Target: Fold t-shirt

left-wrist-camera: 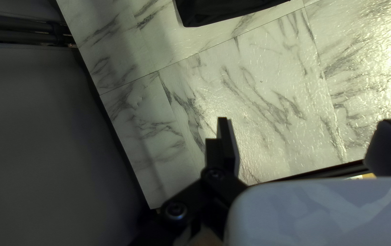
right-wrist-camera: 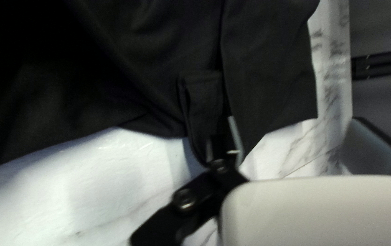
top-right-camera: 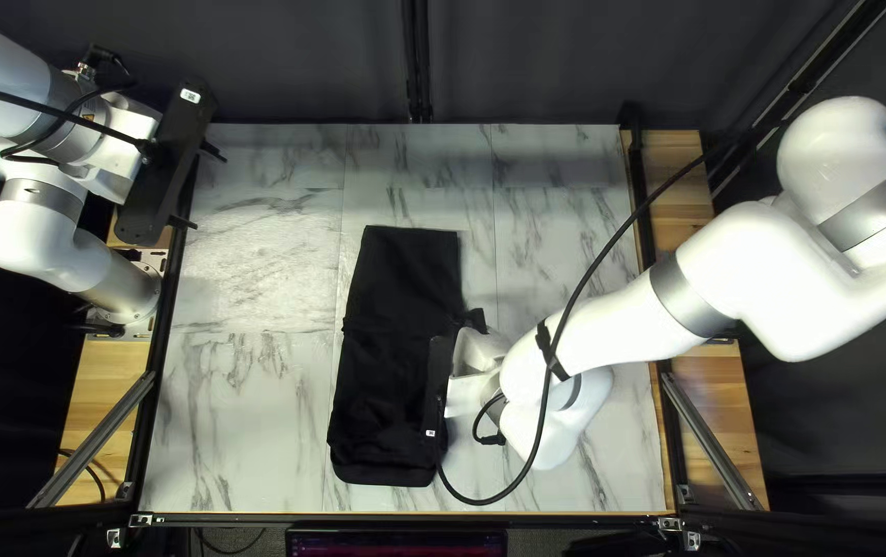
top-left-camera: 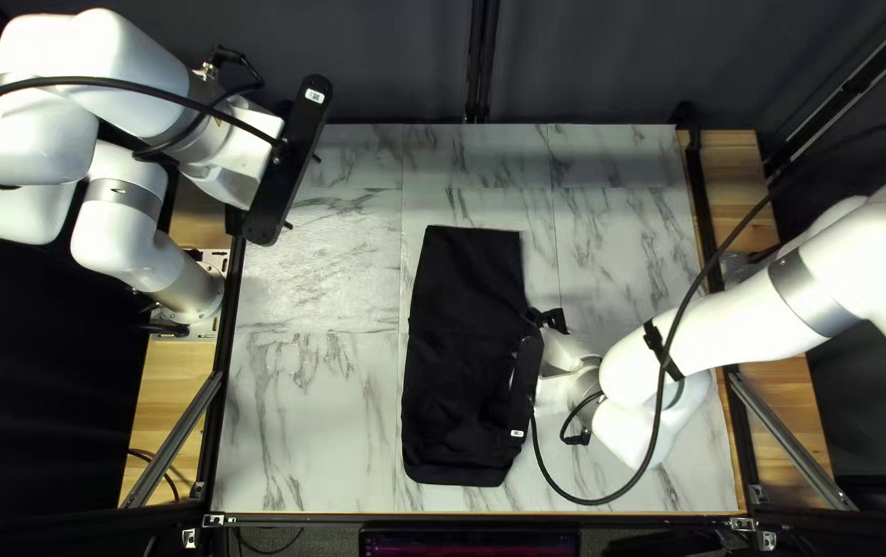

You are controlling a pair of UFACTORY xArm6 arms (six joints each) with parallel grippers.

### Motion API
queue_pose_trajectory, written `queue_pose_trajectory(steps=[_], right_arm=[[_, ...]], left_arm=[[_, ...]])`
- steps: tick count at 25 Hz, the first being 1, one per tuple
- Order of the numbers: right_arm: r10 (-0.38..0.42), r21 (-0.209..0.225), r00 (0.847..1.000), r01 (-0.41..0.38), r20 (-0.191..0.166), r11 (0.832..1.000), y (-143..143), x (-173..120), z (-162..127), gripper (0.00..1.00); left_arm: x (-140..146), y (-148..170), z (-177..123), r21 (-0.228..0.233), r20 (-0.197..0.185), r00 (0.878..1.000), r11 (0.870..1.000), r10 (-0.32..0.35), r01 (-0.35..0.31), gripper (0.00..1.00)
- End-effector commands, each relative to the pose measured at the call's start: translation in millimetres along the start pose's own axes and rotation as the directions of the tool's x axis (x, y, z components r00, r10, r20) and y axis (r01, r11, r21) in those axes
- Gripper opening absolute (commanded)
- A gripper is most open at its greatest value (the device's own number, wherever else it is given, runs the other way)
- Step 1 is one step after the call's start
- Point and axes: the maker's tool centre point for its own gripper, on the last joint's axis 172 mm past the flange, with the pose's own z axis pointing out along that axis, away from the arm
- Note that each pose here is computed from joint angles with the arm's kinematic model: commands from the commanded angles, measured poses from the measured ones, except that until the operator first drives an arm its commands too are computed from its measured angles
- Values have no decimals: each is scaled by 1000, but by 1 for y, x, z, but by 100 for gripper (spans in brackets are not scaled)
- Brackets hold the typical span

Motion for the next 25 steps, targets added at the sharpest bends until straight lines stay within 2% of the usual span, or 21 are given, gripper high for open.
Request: queue_pose_trajectory(steps=[1, 4, 6, 10, 15, 16, 18, 20, 22, 25], right_arm=[[-58, 27, 998, 58, 8, 998, 19, -13, 7, 100], [-96, 44, 995, 96, 14, 994, 17, -11, 7, 100], [-112, 53, 994, 111, 1, 992, 8, -5, 7, 100], [-159, 81, 985, 164, -70, 983, -17, 12, 4, 100], [-182, 101, 977, 194, -113, 976, -37, 18, 3, 100], [-191, 101, 976, 202, -108, 974, -39, 16, 4, 100], [-224, 86, 972, 230, -75, 969, -39, 12, 6, 100], [-224, 86, 972, 230, -75, 969, -39, 12, 6, 100], [-245, 63, 967, 249, -64, 966, -33, 12, 12, 100], [-245, 63, 967, 249, -64, 966, -33, 12, 12, 100]], left_arm=[[0, 0, 0, 0, 0, 1000, 1000, 0, 0, 100], [0, 0, 0, 0, 0, 1000, 1000, 0, 0, 100], [0, 0, 0, 0, 0, 1000, 1000, 0, 0, 100], [0, 0, 0, 0, 0, 1000, 1000, 0, 0, 100], [0, 0, 0, 0, 0, 1000, 1000, 0, 0, 100], [0, 0, 0, 0, 0, 1000, 1000, 0, 0, 100], [0, 0, 0, 0, 0, 1000, 1000, 0, 0, 100], [0, 0, 0, 0, 0, 1000, 1000, 0, 0, 100], [0, 0, 0, 0, 0, 1000, 1000, 0, 0, 100], [0, 0, 0, 0, 0, 1000, 1000, 0, 0, 100]])
